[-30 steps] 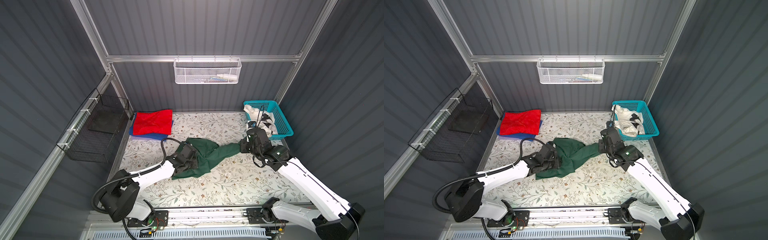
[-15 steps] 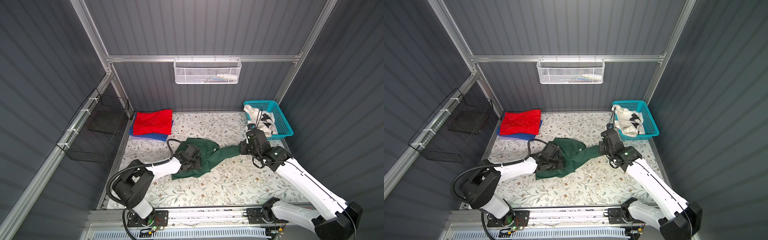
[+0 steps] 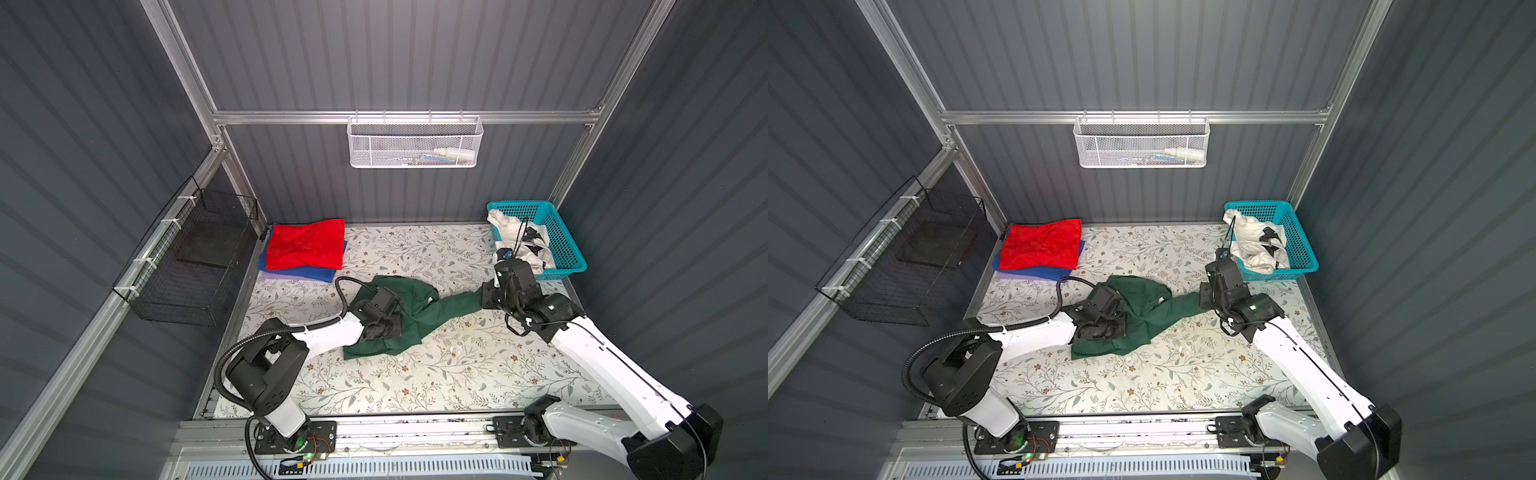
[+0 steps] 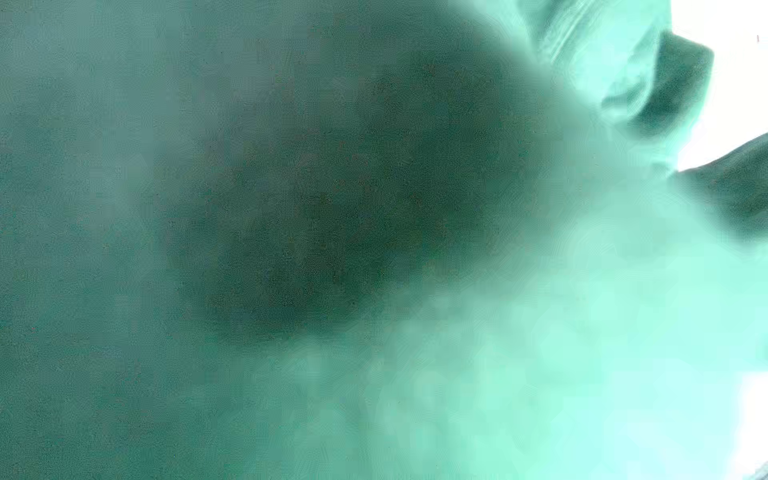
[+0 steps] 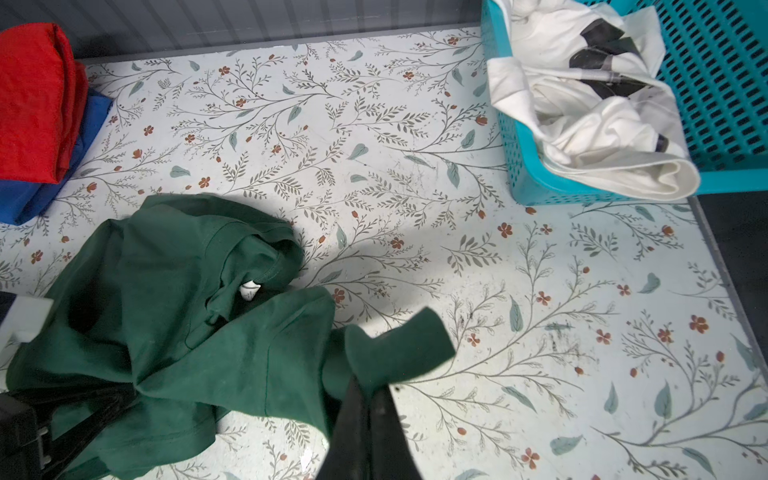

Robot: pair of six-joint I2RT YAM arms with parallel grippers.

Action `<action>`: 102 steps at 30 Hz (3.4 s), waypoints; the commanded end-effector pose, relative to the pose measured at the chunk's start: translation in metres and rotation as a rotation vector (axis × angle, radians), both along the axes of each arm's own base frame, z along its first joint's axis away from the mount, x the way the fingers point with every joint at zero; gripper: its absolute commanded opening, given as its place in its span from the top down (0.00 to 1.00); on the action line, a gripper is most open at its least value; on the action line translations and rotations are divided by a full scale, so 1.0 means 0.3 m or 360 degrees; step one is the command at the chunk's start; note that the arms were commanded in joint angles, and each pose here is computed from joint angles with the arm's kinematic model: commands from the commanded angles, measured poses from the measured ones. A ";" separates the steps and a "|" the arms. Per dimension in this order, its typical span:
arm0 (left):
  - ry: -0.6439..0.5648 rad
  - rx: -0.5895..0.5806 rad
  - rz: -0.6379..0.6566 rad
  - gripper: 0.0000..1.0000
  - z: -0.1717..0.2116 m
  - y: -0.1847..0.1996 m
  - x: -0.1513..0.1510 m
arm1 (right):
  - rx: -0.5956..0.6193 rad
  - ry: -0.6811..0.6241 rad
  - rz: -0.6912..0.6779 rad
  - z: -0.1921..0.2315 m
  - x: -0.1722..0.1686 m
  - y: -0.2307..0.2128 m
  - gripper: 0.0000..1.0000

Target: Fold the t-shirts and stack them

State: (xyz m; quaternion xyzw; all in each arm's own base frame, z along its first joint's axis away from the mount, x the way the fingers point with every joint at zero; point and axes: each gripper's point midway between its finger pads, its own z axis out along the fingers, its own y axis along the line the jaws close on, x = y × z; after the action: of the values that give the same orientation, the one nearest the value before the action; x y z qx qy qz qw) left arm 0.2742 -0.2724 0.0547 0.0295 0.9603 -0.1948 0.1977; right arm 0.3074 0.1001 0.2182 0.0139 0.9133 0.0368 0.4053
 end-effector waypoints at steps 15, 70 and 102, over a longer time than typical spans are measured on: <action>-0.0608 0.0220 0.0377 1.00 0.512 0.407 0.163 | -0.0112 -0.0010 -0.0252 0.003 0.028 -0.153 1.00; -0.0741 0.0174 0.0542 1.00 0.754 0.611 0.388 | 0.0450 -0.0227 -0.0878 0.021 -0.062 -0.361 1.00; -0.0440 0.0105 0.0491 0.10 0.334 0.552 0.349 | 0.0586 0.0129 -0.0488 -0.119 0.053 -0.179 1.00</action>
State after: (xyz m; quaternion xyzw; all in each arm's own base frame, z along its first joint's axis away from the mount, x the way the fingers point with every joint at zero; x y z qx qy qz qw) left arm 0.3930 -0.1043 0.1854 -0.0598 0.9178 -0.1068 0.3778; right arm 0.3172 0.0378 0.1679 0.2481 0.8984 0.1126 0.3445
